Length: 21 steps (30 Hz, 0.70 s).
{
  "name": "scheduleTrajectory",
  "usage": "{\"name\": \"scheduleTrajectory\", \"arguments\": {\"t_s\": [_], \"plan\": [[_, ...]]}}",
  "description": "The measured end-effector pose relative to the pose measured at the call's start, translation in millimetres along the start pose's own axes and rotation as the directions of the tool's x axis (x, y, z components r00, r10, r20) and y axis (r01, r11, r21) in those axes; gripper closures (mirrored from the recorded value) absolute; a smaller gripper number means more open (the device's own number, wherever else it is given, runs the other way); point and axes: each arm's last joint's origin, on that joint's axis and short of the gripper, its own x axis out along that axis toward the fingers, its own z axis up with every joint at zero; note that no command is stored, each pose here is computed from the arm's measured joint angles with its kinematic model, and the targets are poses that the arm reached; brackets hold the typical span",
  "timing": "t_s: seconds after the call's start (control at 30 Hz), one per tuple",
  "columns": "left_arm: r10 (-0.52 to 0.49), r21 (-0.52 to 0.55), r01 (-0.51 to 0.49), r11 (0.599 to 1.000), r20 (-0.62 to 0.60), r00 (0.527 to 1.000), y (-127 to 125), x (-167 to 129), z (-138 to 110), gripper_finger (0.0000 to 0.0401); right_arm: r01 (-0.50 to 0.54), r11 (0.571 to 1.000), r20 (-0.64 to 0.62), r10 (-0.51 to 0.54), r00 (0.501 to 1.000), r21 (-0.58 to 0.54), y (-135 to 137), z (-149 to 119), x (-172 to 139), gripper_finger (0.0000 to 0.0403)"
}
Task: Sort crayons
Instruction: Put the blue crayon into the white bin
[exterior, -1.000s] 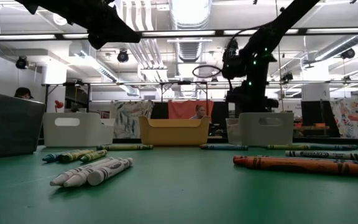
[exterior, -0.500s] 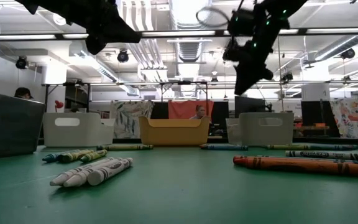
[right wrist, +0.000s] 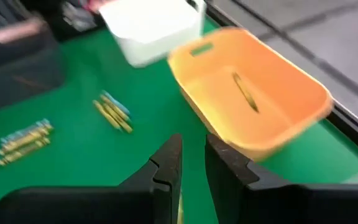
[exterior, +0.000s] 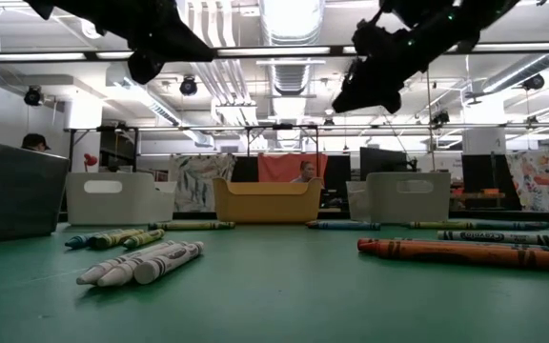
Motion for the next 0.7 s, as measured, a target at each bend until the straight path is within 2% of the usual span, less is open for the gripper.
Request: {"name": "scheduleTrajectory", "arguments": {"t_s": [0.1,0.2,0.33,0.5,0.7], "plan": [[-0.008,0.003,0.008,1.0,-0.009,1.0,-2.7,2.0,-2.4,0.0401,-0.053,0.998,0.074,0.056,0.996,-0.038,11.6,-8.0,3.9,0.0344],[-0.008,0.012,0.008,1.0,-0.022,1.0,-5.3,11.0,-7.2,0.0401,-0.091,0.992,0.096,0.1,0.99,-0.086,21.7,-14.1,4.3,0.0344],[-0.004,0.019,0.005,1.0,-0.03,1.0,-9.1,31.2,-15.5,0.0401,-0.128,0.985,0.095,0.139,0.986,-0.112,32.7,-14.9,2.5,0.0344],[0.004,0.075,0.0,0.997,-0.05,0.999,-15.5,56.6,-21.9,0.0401,-0.158,0.979,0.103,0.171,0.98,-0.128,42.0,-12.2,-0.3,0.0344],[0.04,0.124,-0.024,0.992,-0.132,0.99,-21.4,81.3,-29.2,0.0401,-0.176,0.975,0.07,0.186,0.98,-0.138,47.1,-16.0,-2.6,0.0344]]}}
